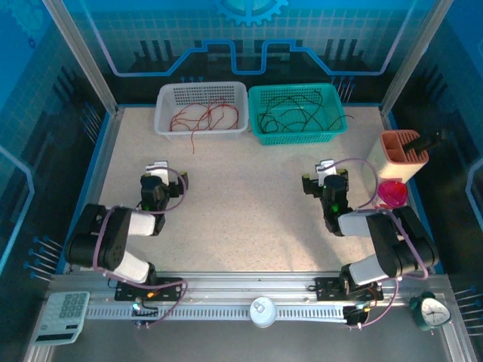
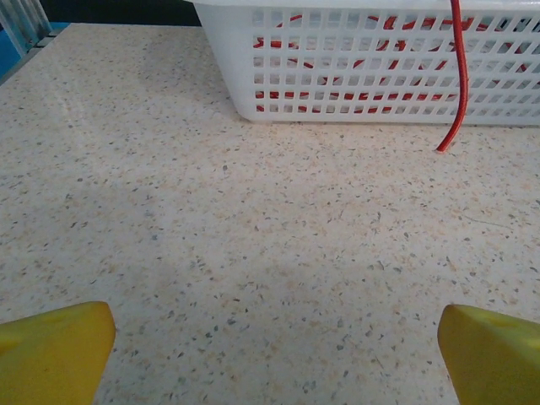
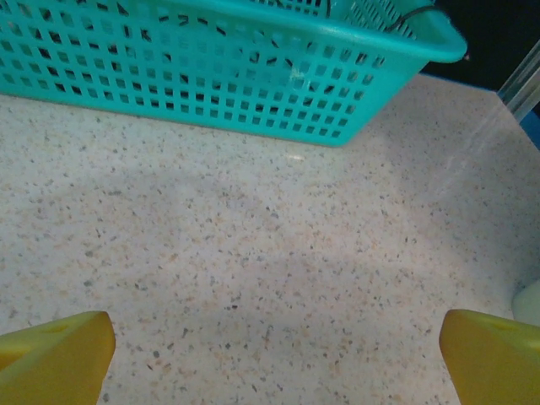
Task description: Untangle the cables
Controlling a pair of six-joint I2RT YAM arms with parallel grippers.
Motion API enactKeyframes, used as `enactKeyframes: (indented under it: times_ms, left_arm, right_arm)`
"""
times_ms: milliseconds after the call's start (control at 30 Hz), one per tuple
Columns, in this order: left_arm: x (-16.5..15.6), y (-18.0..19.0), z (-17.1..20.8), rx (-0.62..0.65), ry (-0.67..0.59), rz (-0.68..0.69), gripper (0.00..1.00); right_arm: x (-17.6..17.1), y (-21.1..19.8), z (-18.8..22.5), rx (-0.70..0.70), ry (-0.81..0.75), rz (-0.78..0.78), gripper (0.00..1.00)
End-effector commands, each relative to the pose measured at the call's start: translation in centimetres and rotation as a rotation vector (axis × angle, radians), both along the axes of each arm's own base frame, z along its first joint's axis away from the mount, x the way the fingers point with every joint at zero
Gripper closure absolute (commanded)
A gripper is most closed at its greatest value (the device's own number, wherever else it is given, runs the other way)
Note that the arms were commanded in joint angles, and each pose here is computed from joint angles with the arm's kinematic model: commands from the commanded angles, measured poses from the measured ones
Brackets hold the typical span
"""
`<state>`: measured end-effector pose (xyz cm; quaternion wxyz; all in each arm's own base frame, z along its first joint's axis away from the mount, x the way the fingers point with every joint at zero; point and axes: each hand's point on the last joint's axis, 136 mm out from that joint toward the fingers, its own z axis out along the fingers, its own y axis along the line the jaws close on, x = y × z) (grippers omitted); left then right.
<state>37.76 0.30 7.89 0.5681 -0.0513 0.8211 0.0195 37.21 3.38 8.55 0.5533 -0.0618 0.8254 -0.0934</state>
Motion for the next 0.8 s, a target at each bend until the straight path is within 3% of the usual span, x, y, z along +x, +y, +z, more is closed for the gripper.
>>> enactKeyframes:
  times_ms: [0, 100, 167, 767]
  left_arm:
    - [1.0, -0.8, 2.2, 0.009, -0.099, -0.042, 0.01]
    - [1.8, -0.9, 1.8, 0.0, -0.059, -0.056, 0.01]
    - [1.9, -0.6, 1.7, -0.009, -0.046, -0.043, 0.01]
    - [2.2, -0.2, 1.6, -0.044, -0.029, -0.051, 0.01]
  right_arm:
    - [1.4, -0.1, 2.8, 0.067, -0.112, 0.05, 0.0]
    - [2.6, -0.9, 2.0, 0.123, -0.109, 0.055, 0.0]
    - [2.6, -1.3, 1.0, 0.15, -0.022, 0.047, 0.0]
    - [2.7, -1.2, 1.3, 0.149, -0.044, 0.059, 0.0]
